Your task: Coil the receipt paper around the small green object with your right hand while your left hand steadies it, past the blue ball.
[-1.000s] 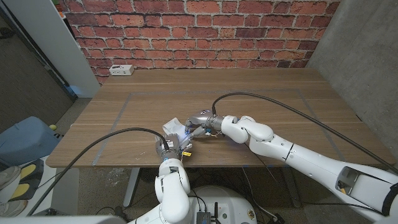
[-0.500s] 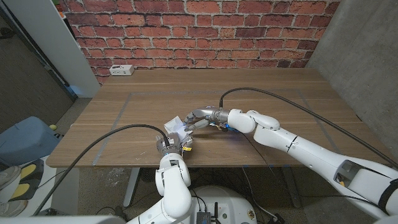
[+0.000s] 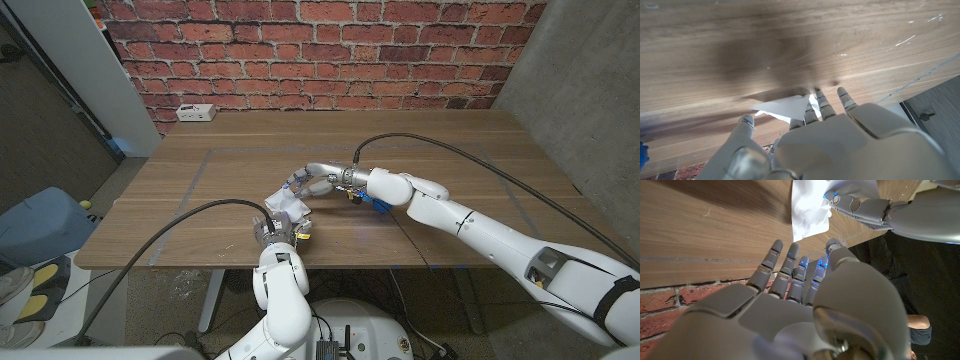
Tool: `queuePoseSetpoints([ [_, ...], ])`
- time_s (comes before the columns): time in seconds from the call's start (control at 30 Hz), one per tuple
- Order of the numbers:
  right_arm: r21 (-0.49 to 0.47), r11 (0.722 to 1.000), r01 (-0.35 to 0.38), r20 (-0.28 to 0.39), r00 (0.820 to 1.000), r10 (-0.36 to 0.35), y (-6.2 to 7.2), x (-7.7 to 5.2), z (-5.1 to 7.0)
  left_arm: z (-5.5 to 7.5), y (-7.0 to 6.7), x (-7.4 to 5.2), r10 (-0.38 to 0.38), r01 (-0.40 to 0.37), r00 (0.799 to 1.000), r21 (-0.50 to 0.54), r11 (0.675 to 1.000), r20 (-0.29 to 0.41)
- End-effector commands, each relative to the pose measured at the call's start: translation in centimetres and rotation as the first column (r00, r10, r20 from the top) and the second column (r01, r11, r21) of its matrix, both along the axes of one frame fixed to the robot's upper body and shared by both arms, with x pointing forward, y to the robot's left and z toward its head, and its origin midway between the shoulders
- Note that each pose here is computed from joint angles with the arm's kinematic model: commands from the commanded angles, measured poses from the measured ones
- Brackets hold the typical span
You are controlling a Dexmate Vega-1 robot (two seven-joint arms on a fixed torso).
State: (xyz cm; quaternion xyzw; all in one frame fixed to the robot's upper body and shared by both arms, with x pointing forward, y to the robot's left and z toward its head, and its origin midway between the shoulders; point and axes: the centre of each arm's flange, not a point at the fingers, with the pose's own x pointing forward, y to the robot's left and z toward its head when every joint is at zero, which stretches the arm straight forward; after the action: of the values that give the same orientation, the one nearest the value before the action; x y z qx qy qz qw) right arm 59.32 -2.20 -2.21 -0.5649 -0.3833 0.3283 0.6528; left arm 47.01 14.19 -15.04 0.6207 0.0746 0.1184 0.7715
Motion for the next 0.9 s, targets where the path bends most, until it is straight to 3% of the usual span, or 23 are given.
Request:
queuePoseSetpoints([
  [0.03,-0.088,0.996,0.005,0.153,0.988,0.009,2.1,-0.2,0.7,-0.1,-0.1,0.3,0.004,-0.004,1.000,-0.001,1.000,-0.027],
  [0.23,-0.151,0.988,0.034,0.236,0.972,0.003,3.2,-0.4,0.4,0.0,-0.1,0.5,0.005,-0.005,0.999,-0.001,1.000,-0.032],
  [0.63,-0.219,0.975,0.039,0.263,0.965,0.020,5.2,-0.2,0.1,0.0,0.0,0.5,-0.002,0.002,0.999,-0.001,1.000,-0.036],
  [0.9,-0.265,0.961,0.076,0.265,0.964,-0.003,6.5,1.0,-0.2,0.0,0.2,0.4,0.000,0.000,1.000,-0.002,1.000,-0.030],
])
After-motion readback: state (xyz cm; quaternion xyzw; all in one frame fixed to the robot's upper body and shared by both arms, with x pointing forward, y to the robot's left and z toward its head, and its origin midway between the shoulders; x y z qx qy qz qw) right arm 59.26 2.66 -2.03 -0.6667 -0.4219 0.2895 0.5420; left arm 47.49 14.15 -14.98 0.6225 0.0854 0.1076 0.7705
